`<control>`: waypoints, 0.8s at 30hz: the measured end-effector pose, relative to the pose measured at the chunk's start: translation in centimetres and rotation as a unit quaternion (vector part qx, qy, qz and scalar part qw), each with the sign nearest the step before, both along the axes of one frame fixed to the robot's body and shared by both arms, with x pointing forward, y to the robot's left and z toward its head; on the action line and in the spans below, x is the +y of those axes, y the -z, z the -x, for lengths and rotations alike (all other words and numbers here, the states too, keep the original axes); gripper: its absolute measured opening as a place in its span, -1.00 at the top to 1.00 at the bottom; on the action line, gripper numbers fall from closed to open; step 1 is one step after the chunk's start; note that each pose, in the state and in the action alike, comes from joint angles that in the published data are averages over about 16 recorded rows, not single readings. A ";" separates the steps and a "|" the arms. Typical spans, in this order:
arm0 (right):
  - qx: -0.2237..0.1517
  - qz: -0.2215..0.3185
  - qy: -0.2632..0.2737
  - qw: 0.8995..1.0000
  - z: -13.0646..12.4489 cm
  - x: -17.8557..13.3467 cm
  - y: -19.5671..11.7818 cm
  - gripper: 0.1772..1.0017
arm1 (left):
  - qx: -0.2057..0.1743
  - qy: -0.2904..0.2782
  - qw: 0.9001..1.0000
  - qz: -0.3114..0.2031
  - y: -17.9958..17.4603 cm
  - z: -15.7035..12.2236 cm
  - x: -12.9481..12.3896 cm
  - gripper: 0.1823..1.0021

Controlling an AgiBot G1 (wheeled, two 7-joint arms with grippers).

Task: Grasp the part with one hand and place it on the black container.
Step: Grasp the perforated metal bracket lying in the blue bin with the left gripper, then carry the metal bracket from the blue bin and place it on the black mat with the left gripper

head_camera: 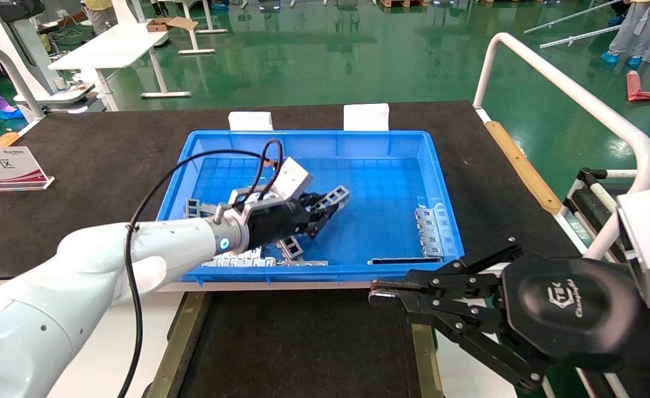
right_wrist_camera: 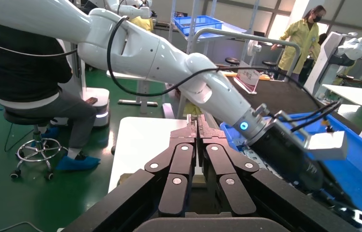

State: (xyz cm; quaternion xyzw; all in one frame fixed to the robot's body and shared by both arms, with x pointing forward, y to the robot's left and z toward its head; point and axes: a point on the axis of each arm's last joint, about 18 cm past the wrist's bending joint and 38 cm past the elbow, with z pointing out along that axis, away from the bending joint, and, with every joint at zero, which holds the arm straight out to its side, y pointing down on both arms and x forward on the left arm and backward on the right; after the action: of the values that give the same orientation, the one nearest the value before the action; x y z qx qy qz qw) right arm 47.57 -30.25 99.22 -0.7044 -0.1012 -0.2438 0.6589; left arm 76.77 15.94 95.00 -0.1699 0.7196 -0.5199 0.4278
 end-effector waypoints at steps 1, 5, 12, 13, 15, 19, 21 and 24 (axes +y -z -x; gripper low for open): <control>0.000 0.000 0.000 1.000 0.0 0.0 0.0 0.84 | -0.002 0.005 1.000 0.002 -0.4 0.1 0.0 0.65; 0.000 0.000 0.000 1.000 0.0 0.0 0.0 0.91 | -0.007 0.033 0.999 0.009 -1.9 0.9 -0.1 0.66; 0.000 0.000 0.000 1.000 0.0 0.0 0.0 0.96 | -0.009 0.130 0.991 0.016 -3.7 4.0 0.2 0.66; 0.000 0.000 0.000 1.000 0.0 0.0 0.0 0.96 | -0.007 0.149 0.989 0.017 -3.9 4.7 0.3 0.66; 0.000 0.000 0.000 1.000 0.0 0.0 0.0 0.96 | -0.004 0.187 0.982 0.017 -4.0 6.1 0.5 0.66; 0.000 0.000 0.000 1.000 0.0 0.0 0.0 0.97 | 0.005 0.257 0.966 0.019 -3.8 8.9 1.3 0.66; 0.000 0.000 0.000 1.000 0.0 0.0 0.0 0.97 | 0.012 0.288 0.957 0.020 -3.5 10.3 1.8 0.66; 0.000 0.000 0.000 1.000 0.0 0.0 0.0 0.97 | 0.025 0.324 0.945 0.023 -2.5 11.9 2.6 0.66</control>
State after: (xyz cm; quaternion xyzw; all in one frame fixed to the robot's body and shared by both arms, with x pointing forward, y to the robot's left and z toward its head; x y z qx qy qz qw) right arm 47.57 -30.25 99.22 -0.7044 -0.1012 -0.2438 0.6589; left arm 64.82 18.50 97.54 0.0498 0.7346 -0.6421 0.2137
